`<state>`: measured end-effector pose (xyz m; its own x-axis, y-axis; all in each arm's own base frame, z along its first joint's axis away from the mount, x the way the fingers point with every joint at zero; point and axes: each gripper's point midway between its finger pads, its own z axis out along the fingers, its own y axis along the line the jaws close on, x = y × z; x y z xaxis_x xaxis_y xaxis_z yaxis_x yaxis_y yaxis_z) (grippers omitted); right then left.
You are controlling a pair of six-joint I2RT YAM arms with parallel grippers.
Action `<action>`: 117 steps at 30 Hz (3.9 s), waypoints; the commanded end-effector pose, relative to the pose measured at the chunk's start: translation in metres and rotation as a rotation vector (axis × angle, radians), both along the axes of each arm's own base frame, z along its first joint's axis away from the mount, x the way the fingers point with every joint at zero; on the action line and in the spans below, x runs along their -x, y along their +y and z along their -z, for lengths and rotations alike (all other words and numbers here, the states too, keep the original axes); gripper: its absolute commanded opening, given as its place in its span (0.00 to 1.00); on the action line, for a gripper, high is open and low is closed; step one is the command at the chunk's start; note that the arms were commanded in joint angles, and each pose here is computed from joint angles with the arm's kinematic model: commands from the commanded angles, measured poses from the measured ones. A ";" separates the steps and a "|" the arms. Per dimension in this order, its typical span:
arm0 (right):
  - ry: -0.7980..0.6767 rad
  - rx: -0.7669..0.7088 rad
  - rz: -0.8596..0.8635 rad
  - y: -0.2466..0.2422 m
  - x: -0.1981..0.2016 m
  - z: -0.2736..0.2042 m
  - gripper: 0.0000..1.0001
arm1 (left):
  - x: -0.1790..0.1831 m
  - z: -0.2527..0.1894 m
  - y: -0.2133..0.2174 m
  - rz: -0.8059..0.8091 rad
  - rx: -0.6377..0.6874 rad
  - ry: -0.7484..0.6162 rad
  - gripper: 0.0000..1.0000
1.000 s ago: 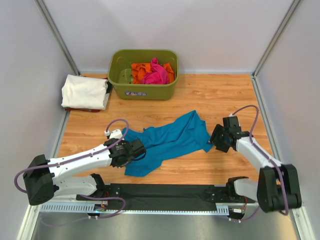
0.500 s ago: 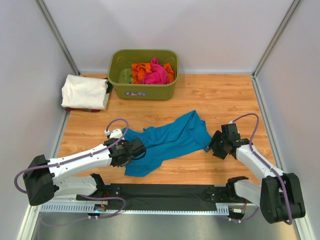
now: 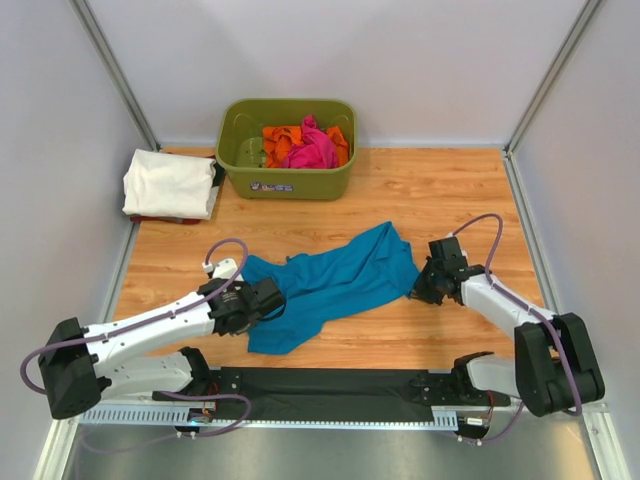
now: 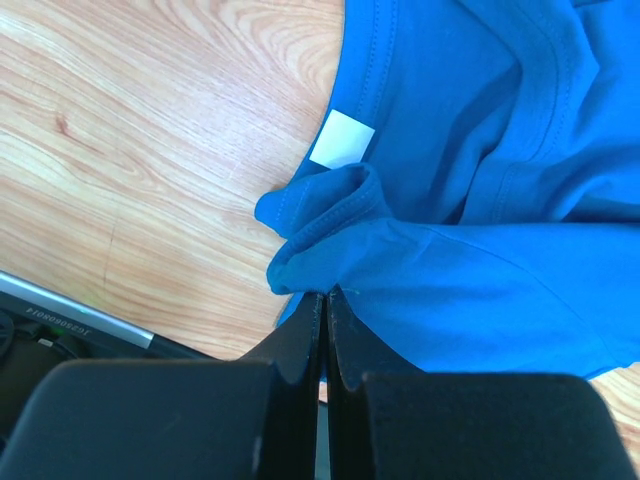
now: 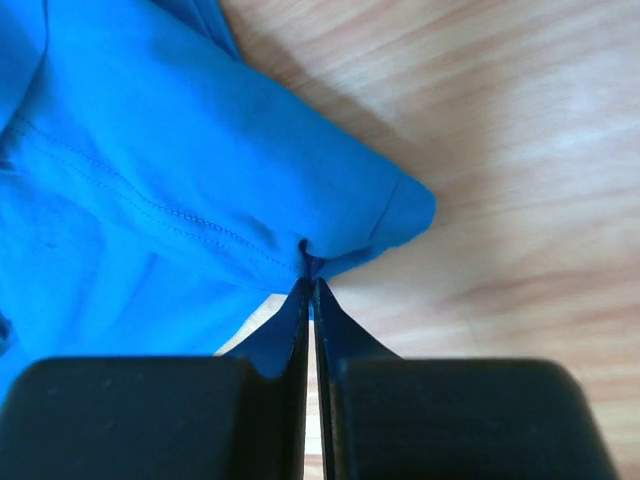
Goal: Fold and stack the t-shirts
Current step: Flatten the tshirt out
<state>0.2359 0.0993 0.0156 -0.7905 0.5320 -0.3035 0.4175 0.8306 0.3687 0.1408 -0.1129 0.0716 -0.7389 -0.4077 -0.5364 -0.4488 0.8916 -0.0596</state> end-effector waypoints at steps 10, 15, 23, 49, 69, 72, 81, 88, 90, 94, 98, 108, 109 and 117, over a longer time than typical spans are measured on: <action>-0.271 0.130 0.217 -0.076 -0.043 -0.143 0.00 | -0.028 -0.053 0.045 -0.076 -0.046 -0.115 0.00; -0.183 0.132 0.386 -0.118 -0.027 -0.121 0.01 | -0.029 -0.064 0.058 -0.083 -0.068 -0.139 0.00; 0.019 0.190 0.722 -0.181 0.052 -0.070 0.00 | 0.004 -0.004 0.028 0.003 0.079 0.062 0.00; -0.357 0.157 -0.207 0.006 -0.091 -0.126 0.86 | -0.142 -0.041 0.014 0.088 0.168 -0.105 0.99; -0.137 0.147 -0.284 0.040 -0.114 -0.029 0.41 | -0.195 0.044 -0.006 0.169 0.224 -0.003 0.45; -0.166 0.188 -0.270 0.036 -0.126 -0.037 0.18 | -0.199 0.047 -0.007 0.170 0.220 -0.005 0.00; -0.359 0.271 -0.230 0.017 -0.158 -0.138 0.00 | -0.228 -0.063 -0.014 0.274 0.215 -0.215 0.00; -0.462 0.326 -0.135 -0.020 -0.108 -0.200 0.00 | -0.183 -0.132 0.009 0.233 0.153 -0.383 0.00; -0.416 0.333 -0.111 -0.032 -0.077 -0.190 0.00 | -0.157 -0.128 0.009 0.233 0.180 -0.394 0.00; -0.227 0.357 -0.073 -0.049 -0.026 -0.139 0.00 | -0.115 -0.092 -0.003 0.272 0.227 -0.318 0.00; -0.029 0.348 -0.043 -0.056 0.018 -0.080 0.00 | -0.068 -0.034 -0.013 0.280 0.208 -0.135 0.00; -0.030 0.322 -0.067 -0.045 -0.003 -0.108 0.87 | -0.042 -0.039 -0.010 0.230 0.125 -0.060 0.98; -0.058 0.324 -0.064 -0.045 -0.010 -0.118 0.88 | -0.052 -0.058 -0.007 0.231 0.095 -0.116 0.98; -0.087 0.284 -0.058 -0.034 -0.029 -0.115 0.86 | -0.104 -0.071 -0.007 0.237 -0.016 -0.122 0.94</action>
